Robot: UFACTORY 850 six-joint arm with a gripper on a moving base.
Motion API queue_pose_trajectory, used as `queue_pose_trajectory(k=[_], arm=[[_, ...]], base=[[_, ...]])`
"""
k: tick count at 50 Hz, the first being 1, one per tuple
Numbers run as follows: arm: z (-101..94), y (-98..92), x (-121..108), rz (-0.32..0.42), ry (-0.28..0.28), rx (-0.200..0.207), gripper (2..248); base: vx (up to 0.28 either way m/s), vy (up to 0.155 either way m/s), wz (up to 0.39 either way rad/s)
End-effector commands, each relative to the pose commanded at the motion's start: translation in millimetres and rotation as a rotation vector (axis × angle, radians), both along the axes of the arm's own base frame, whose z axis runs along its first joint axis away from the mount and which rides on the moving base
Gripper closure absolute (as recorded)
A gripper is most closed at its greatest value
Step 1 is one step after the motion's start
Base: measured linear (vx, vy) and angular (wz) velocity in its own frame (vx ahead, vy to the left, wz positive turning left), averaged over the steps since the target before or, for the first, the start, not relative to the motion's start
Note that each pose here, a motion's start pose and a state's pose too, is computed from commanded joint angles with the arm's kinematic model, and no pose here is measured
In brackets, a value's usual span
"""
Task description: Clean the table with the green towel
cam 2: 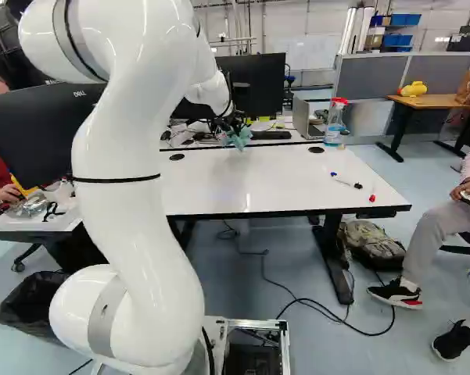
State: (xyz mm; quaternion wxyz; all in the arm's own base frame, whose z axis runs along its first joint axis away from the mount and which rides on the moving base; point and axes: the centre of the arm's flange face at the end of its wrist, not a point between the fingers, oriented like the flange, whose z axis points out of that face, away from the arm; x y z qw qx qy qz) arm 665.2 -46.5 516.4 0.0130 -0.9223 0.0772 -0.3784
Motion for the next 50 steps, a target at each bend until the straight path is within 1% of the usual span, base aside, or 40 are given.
queue_pose_trajectory(k=[12, 21, 22, 26, 27, 32, 33, 37, 38, 42, 43, 47, 48, 50], arm=[[-2.2, -0.1, 21.4, 0.002, -0.015, -0.001, 195], [-2.4, -0.1, 23.3, 0.002, -0.016, -0.001, 195], [-2.4, -0.1, 23.3, 0.002, -0.016, -0.001, 184], [-2.4, -0.1, 23.3, 0.002, -0.016, -0.001, 184], [-2.4, -0.1, 23.3, 0.002, -0.016, -0.001, 151], [-2.4, -0.1, 23.3, 0.002, -0.016, -0.001, 151], [-2.4, -0.1, 23.3, 0.002, -0.016, -0.001, 117], [-2.4, -0.1, 23.3, 0.002, -0.016, -0.001, 117], [-2.4, -0.1, 23.3, 0.002, -0.016, -0.001, 82], [-2.4, -0.1, 23.3, 0.002, -0.016, -0.001, 82], [-2.4, -0.1, 23.3, 0.002, -0.016, -0.001, 45], [-2.4, -0.1, 23.3, 0.002, -0.016, -0.001, 45], [-2.4, -0.1, 23.3, 0.002, -0.016, -0.001, 8], [-2.4, -0.1, 23.3, 0.002, -0.016, -0.001, 8]], base=[[0.000, 0.000, 0.000], [0.000, 0.000, 0.000], [0.000, 0.000, 0.000], [0.000, 0.000, 0.000], [0.000, 0.000, 0.000], [0.000, 0.000, 0.000], [0.000, 0.000, 0.000], [0.000, 0.000, 0.000], [0.000, 0.000, 0.000], [0.000, 0.000, 0.000], [0.000, 0.000, 0.000], [0.000, 0.000, 0.000], [0.000, 0.000, 0.000], [0.000, 0.000, 0.000]])
